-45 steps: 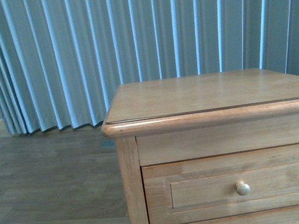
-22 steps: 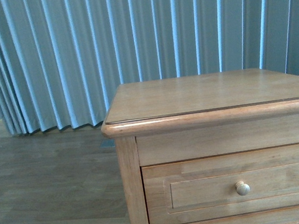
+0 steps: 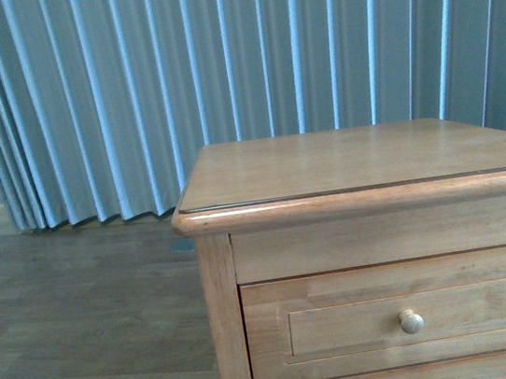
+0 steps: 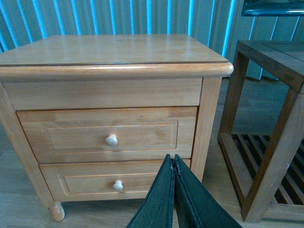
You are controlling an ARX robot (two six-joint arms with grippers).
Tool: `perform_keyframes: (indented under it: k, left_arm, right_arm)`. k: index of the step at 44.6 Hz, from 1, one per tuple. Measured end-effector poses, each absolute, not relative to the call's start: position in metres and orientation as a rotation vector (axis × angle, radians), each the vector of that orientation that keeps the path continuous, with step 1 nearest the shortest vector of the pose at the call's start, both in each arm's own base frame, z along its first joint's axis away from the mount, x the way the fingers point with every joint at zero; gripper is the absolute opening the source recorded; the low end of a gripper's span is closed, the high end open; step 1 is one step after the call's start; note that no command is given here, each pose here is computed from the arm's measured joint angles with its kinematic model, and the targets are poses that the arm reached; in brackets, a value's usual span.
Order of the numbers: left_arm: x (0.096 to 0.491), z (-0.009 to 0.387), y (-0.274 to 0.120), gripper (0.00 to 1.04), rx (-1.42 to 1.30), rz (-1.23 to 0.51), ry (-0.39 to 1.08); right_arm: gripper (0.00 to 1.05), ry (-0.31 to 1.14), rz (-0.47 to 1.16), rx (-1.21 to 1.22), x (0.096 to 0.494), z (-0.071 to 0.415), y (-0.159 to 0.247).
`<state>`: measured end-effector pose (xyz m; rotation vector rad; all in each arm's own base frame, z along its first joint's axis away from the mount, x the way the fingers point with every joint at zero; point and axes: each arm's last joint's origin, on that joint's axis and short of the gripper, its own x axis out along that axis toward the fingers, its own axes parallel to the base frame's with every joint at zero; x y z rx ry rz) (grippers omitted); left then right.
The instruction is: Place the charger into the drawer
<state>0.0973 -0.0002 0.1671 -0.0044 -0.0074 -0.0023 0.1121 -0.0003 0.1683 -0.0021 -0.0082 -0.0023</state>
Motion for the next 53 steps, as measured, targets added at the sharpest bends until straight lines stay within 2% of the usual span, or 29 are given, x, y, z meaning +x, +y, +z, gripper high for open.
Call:
perform_keyframes:
  k: [16, 38, 53]
  left_arm:
    - [0.097, 0.167, 0.000, 0.99, -0.004, -0.002, -0.007]
    - [0.097, 0.167, 0.000, 0.99, -0.004, -0.002, -0.007]
    - [0.097, 0.167, 0.000, 0.99, -0.004, -0.002, -0.007]
  right_arm:
    - [0.02, 0.027, -0.001, -0.002, 0.101, 0.163, 0.000]
    - [0.02, -0.002, -0.002, -0.002, 0.098, 0.165, 0.000]
    - [0.53, -0.002, -0.002, -0.002, 0.098, 0.165, 0.000]
